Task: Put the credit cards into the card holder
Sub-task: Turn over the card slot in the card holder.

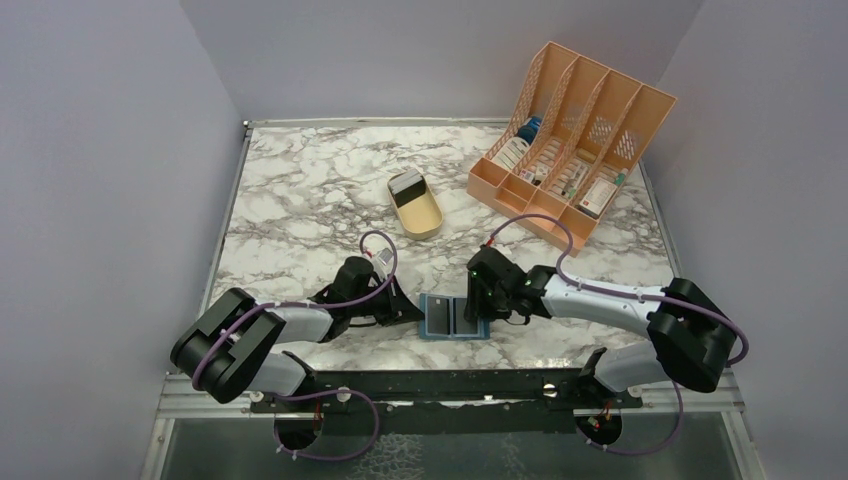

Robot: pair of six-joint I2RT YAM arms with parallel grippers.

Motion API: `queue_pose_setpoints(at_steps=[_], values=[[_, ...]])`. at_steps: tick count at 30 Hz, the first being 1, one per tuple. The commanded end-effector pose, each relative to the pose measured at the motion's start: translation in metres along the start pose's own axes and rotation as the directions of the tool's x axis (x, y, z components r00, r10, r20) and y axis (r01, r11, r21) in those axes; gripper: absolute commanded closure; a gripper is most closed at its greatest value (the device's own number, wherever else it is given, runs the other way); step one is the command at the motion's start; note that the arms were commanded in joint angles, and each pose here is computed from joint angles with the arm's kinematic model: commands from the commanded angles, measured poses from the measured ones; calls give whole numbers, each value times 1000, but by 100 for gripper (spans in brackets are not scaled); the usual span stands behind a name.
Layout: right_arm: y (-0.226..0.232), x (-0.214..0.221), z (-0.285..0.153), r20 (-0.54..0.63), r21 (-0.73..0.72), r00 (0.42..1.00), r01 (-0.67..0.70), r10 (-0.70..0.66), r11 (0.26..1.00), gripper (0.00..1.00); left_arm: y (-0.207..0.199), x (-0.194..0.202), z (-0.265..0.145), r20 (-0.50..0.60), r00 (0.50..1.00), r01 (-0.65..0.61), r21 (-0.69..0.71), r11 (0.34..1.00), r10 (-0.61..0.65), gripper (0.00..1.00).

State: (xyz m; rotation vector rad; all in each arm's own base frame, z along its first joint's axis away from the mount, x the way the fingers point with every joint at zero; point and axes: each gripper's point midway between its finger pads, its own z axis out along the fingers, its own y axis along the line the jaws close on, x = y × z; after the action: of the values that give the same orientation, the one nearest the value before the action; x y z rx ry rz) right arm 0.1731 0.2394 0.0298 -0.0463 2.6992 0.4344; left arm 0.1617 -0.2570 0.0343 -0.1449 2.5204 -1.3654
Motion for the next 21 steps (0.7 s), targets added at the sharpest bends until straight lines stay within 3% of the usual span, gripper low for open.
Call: queue_pose_setpoints(at_steps=[1,21], values=[[10,-14,-8,40,-16,999,10,-9,1000,57,3,-3,0,25,1000,-6,-9,1000,6,100],[19,-5,2,1,-75,1000,4,-4,997,59,2,-1,-2,28,1000,-8,-6,1000,8,100]])
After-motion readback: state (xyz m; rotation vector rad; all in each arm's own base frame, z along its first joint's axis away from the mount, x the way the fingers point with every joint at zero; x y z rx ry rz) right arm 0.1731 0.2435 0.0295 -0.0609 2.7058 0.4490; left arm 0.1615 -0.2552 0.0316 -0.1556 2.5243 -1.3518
